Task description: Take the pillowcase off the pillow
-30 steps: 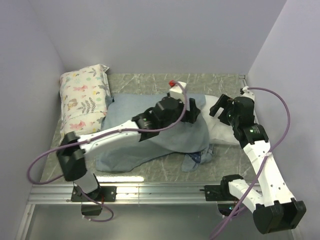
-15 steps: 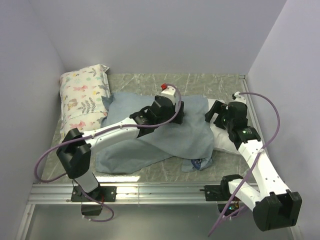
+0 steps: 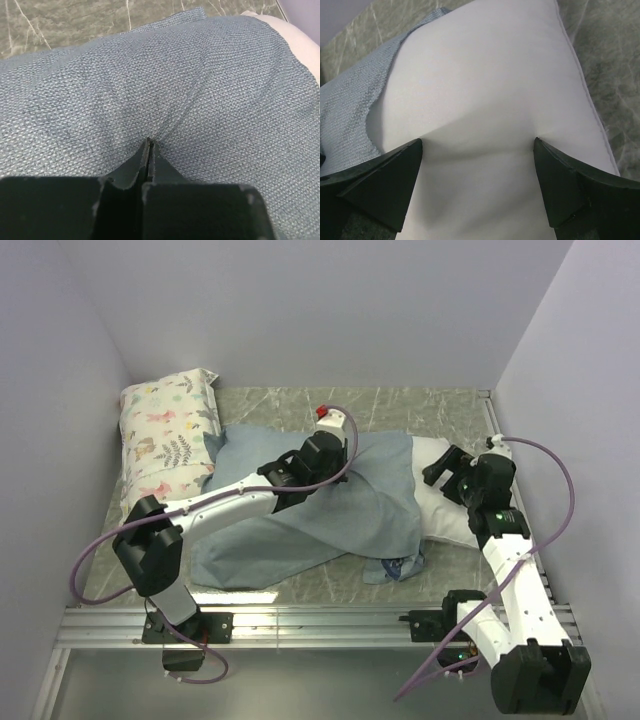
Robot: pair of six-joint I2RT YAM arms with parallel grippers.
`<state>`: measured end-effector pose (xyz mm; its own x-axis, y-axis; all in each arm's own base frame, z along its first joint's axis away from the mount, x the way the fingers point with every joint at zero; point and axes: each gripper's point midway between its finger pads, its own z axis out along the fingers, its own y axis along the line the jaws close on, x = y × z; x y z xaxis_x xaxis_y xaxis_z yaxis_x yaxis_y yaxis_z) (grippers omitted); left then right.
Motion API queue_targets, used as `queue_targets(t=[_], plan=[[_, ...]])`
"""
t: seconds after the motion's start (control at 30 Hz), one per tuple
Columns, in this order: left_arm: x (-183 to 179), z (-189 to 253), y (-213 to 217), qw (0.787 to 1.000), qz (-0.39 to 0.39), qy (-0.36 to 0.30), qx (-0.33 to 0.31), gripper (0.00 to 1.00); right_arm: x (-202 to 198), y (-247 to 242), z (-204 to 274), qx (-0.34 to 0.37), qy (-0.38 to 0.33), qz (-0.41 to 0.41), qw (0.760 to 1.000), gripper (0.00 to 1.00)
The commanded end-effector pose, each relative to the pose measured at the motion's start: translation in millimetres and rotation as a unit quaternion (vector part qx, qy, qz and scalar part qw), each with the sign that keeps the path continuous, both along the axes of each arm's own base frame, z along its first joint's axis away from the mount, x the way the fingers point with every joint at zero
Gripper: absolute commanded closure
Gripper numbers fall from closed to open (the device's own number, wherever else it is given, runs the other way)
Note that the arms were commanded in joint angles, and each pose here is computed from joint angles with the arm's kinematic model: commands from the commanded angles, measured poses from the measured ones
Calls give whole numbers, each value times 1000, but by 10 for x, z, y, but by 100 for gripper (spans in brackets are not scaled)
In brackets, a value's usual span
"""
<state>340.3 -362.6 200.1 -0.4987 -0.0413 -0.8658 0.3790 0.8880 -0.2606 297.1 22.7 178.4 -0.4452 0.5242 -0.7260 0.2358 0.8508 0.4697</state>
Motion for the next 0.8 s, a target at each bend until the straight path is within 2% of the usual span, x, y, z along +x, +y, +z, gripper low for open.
queue_targets(t=[0.0,0.13,0.2,0.23,0.27,0.3,0.33,0.37,0.4,0.5,0.6,0.77], plan=[[34,46,255,999,33,-5,5,99,51,199,2,32,-10,54,998,2],[-11,128,106,1000,-3,-11,-19,99,87,435,-41,56,-3,116,992,2],[7,270,30,999,-14,-17,-35,99,121,488,-64,55,1,126,991,11],[5,331,-10,999,-21,-17,-40,100,163,484,-107,60,9,120,991,21],[4,364,-29,999,-23,-14,-38,99,200,469,-117,59,13,116,991,58],[47,607,-68,998,-23,-27,-51,100,217,429,-145,53,25,105,993,80],[85,701,-54,998,-17,-36,-47,100,305,411,-74,50,25,103,993,97],[77,777,-28,998,-16,-36,-40,99,339,400,-23,47,25,101,993,100],[113,1051,-25,997,-11,-56,-52,99,365,332,11,38,30,84,995,100],[190,1495,186,995,27,-94,-33,99,464,183,403,23,4,45,999,100],[269,1803,482,991,69,-117,-18,99,553,-106,888,10,-32,-10,999,100],[578,2117,1159,979,151,-136,-4,99,540,-595,1113,30,-50,-68,996,100]])
